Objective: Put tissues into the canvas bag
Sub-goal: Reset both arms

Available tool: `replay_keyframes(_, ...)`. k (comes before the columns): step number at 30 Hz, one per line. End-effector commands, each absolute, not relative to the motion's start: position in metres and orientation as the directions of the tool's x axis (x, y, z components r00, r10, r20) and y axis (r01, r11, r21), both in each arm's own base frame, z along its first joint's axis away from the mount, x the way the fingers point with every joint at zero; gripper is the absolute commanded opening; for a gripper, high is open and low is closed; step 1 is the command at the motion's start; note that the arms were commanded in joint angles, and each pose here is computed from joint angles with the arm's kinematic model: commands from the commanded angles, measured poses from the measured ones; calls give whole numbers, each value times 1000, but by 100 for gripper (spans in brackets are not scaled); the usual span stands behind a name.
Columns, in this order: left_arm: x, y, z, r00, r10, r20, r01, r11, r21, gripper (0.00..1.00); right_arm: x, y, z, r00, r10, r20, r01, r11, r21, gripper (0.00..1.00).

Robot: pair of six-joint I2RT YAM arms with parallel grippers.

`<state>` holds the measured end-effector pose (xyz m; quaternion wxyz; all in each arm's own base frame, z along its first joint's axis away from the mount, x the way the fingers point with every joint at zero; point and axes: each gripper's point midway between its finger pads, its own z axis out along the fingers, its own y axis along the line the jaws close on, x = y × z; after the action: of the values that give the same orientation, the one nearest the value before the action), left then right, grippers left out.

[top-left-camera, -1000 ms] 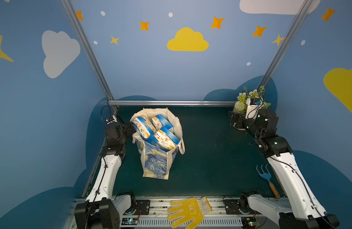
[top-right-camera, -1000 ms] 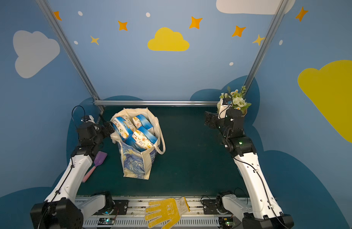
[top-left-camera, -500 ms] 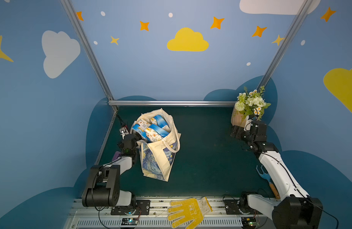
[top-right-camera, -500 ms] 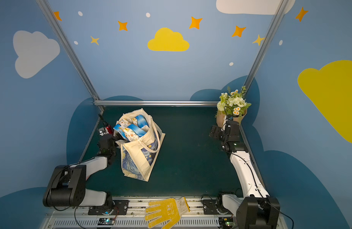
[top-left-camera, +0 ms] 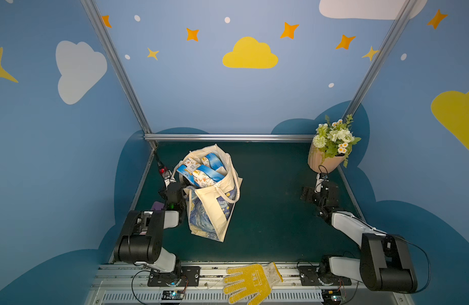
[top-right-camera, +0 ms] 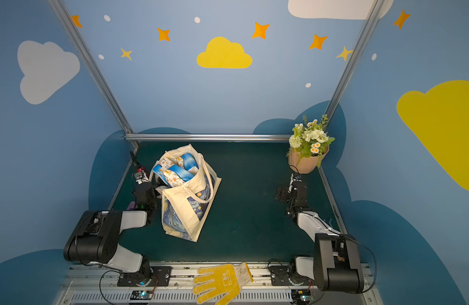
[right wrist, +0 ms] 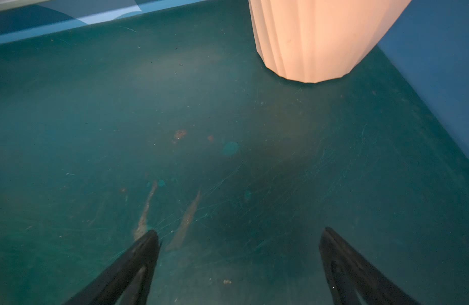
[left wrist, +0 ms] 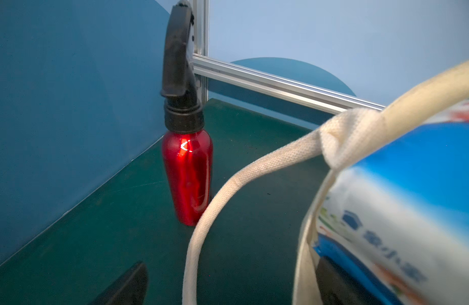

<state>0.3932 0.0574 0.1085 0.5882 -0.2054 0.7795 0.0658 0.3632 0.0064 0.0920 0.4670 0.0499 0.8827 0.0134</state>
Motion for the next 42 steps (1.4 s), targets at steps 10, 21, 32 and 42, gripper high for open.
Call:
replay_keyframes(10,386,45,83,-345,-214,-914,-342,935,-90,100,396,8,98,-428,6,-904,23,1000,-4,95)
replay_keyframes(21,387,44,84,-345,-215,-914,-342,935,-91,100,394,11,90,-374,-1,-927,13,1000,-6,95)
replay_keyframes(32,386,44,84,-342,-213,-915,-342,936,-90,100,393,12,90,-379,-10,-925,8,1000,-14,95)
replay_keyframes(42,386,44,84,-342,-213,-915,-342,935,-90,100,393,12,90,-379,-8,-925,8,1000,-12,95)
